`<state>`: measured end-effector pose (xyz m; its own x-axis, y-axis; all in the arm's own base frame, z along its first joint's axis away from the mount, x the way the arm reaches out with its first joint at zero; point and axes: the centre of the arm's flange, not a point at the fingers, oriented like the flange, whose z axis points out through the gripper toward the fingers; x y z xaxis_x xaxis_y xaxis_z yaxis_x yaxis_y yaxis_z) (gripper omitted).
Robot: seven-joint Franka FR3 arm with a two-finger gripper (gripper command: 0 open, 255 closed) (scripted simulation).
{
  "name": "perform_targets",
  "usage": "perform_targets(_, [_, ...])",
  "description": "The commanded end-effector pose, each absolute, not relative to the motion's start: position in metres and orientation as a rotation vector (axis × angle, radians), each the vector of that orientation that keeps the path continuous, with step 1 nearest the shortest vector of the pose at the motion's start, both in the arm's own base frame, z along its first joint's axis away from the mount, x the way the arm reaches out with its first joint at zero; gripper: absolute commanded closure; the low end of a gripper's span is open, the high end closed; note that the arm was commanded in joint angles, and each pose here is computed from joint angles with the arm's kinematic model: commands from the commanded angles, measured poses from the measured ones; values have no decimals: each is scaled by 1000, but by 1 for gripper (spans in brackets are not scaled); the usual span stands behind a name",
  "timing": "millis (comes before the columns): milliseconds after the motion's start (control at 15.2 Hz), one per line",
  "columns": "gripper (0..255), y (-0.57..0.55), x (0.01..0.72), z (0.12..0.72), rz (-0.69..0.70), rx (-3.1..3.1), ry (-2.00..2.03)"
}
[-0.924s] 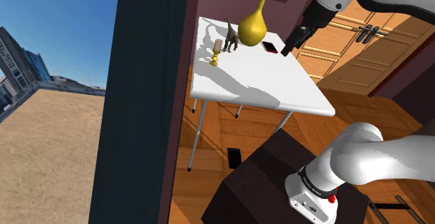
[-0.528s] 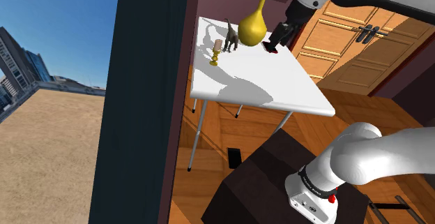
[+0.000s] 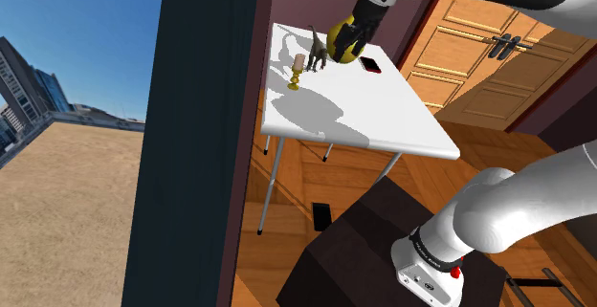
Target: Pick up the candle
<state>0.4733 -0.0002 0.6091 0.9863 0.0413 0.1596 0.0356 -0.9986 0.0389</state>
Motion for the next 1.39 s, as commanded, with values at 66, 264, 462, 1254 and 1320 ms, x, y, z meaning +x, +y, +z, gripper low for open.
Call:
perform_targets(66, [0, 2, 513, 600, 233, 3113, 61])
perform_targets(264, [0, 2, 553, 589, 216, 3131, 63])
perform_targets(462, [0, 3, 592, 577, 198, 3149, 64])
perform_targets(1254, [0, 4, 640, 523, 177, 3170, 66])
perform_targets(1320, [0, 4, 640, 523, 177, 3170, 66])
